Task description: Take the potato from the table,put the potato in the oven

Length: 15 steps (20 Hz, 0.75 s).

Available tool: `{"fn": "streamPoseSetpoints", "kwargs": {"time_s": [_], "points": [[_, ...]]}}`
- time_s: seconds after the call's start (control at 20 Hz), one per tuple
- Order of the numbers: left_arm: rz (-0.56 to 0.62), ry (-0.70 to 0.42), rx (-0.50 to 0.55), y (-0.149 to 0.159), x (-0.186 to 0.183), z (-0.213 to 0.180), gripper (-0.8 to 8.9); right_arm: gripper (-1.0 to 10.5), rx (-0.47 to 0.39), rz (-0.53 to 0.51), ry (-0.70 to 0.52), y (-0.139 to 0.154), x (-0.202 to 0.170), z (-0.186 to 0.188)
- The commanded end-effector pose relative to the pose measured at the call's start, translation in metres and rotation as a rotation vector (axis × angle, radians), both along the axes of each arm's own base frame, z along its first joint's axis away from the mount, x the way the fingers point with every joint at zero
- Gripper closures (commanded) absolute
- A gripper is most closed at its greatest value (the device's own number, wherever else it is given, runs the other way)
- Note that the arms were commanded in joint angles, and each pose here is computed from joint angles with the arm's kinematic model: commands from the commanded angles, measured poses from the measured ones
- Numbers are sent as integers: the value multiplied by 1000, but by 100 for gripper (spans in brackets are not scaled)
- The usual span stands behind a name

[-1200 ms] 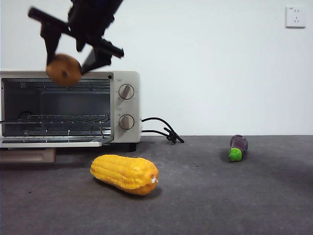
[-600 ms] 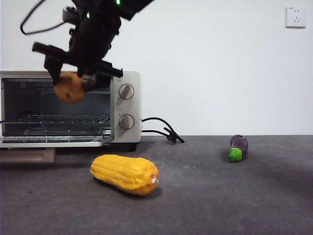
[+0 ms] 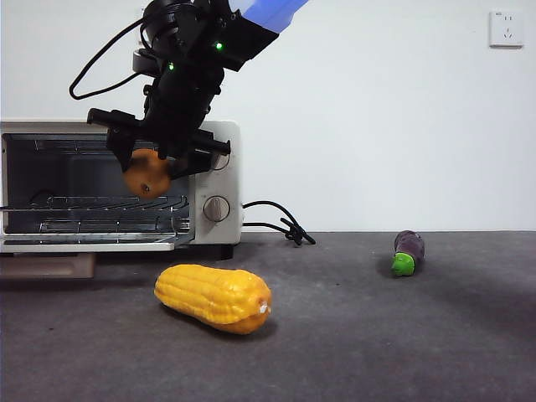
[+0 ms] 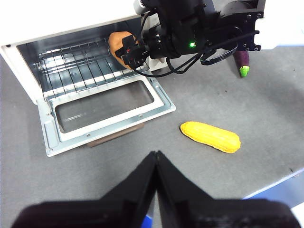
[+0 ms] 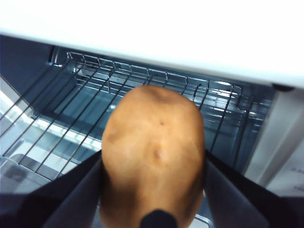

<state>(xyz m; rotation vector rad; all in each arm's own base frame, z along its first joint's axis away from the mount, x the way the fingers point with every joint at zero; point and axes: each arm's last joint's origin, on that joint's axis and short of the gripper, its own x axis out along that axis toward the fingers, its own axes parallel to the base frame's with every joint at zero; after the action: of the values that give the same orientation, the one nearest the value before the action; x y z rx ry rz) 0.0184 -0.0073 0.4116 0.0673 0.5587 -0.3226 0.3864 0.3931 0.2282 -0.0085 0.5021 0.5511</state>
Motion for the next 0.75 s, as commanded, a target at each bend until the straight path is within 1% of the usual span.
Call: {"fn": "streamPoseSetpoints", "kwargs": {"time_s": [0.05, 0.3, 0.5, 0.6, 0.65, 0.75], "points": [[-8, 0, 11, -1, 3, 0, 819, 849, -26, 4, 17, 3, 2, -17], [-8, 4, 11, -1, 4, 0, 818, 836, -22, 3, 15, 4, 3, -23], [-8, 4, 11, -1, 4, 0, 819, 538, -21, -11, 4, 4, 4, -23], [-8, 4, 11, -1, 4, 0, 818, 338, -26, -24, -1, 4, 4, -22], [-8, 5, 11, -1, 4, 0, 819, 280, -30, -34, -5, 4, 4, -23], [-8, 5, 11, -1, 4, 0, 819, 276, -33, -28, 5, 6, 2, -23]]}}
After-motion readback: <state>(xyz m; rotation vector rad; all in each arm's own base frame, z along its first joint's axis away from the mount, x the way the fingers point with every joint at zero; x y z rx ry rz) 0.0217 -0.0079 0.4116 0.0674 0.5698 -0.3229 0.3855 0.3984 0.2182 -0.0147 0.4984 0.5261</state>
